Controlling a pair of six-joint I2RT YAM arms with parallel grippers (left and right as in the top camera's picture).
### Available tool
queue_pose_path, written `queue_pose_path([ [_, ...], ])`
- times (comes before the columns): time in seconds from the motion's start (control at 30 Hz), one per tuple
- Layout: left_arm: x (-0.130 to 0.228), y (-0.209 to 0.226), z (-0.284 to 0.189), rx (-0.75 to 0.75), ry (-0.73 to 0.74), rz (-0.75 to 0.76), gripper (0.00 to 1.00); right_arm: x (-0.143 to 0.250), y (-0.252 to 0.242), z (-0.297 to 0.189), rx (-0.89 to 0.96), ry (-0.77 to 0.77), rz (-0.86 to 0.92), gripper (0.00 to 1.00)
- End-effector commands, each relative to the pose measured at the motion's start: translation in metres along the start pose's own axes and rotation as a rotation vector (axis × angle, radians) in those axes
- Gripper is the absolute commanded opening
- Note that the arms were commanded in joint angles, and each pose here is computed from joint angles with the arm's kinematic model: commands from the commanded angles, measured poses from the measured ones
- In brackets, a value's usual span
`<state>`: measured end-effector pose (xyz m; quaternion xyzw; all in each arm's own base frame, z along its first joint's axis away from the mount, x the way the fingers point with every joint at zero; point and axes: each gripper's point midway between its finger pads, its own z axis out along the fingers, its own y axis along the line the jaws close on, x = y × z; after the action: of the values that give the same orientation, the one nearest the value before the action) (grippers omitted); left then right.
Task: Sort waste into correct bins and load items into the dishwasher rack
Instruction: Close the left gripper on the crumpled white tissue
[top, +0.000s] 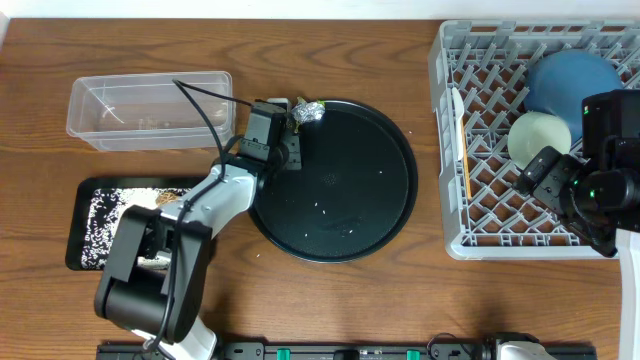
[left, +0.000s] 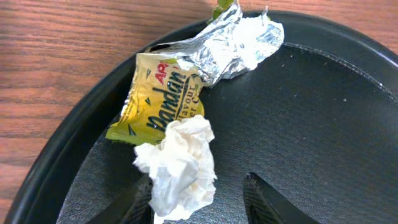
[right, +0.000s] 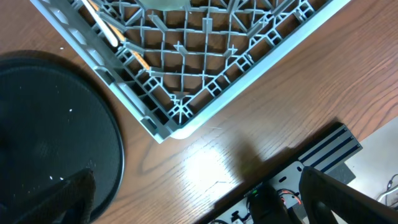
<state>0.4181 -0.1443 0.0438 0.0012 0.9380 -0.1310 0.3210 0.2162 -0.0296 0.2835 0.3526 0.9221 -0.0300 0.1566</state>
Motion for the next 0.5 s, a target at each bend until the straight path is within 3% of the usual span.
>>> queue_pose_path([
  [0.0,-0.007,-0.001,-0.004,-0.004,-0.013,0.004,0.46,-0.001,-0.002,0.000,0.003,-0.004,0.023,0.99],
  [0.1,-0.004,0.000,-0.004,-0.009,-0.002,0.004,0.47,-0.001,-0.002,0.000,0.003,-0.004,0.023,0.99],
  [0.3,0.016,0.023,0.011,-0.113,0.053,0.008,0.69,-0.001,-0.002,0.000,0.004,-0.003,0.023,0.99],
  [0.47,0.016,0.022,0.017,-0.109,0.047,0.025,0.70,-0.001,-0.002,0.000,0.003,-0.004,0.023,0.99],
])
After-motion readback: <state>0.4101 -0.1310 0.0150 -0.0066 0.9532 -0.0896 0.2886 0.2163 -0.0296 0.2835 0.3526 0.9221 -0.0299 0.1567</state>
